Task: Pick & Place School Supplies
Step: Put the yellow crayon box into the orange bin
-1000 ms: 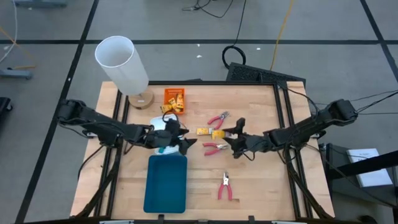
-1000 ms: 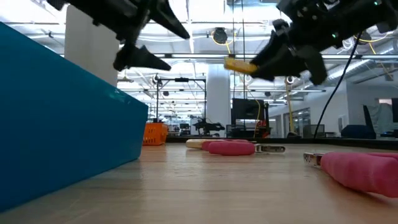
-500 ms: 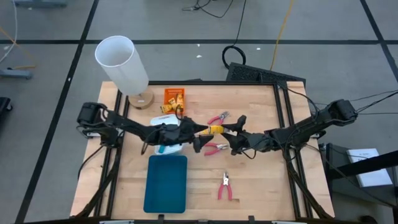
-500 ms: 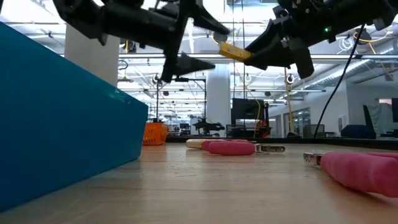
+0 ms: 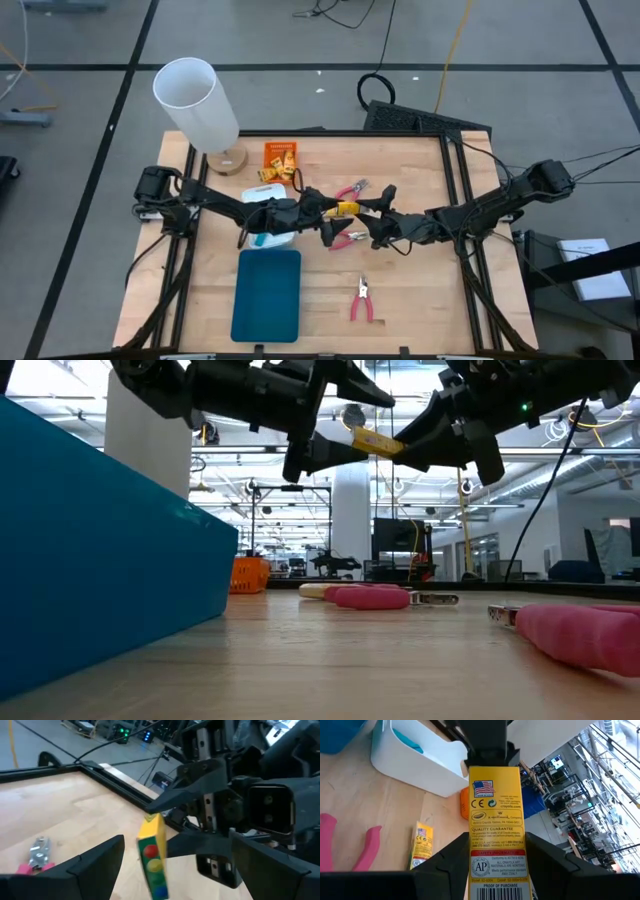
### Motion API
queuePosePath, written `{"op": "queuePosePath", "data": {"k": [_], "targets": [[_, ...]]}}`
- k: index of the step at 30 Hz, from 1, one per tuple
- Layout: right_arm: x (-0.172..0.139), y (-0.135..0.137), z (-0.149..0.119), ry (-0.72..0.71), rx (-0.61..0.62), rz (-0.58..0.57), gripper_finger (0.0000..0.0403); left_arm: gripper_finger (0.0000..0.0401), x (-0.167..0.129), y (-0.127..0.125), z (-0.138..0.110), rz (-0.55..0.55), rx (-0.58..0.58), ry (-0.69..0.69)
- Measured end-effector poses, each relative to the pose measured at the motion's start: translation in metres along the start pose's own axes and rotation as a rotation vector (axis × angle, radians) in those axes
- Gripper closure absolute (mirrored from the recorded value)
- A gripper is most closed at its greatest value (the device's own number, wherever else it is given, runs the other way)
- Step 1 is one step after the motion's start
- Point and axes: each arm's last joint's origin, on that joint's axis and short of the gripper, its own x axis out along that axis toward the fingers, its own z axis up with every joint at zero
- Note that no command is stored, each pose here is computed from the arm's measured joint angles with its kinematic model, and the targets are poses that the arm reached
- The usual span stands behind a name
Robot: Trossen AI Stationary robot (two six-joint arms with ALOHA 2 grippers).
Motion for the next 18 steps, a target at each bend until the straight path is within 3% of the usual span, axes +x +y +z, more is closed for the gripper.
{"op": "queuePosePath", "data": {"k": [18], "targets": [[0.0001, -0.0003, 0.0003, -0.002, 0.001, -0.002, 0.0239, 0.0036, 0.0007, -0.0003, -0.0006, -0.001, -0.013, 0.023]]}}
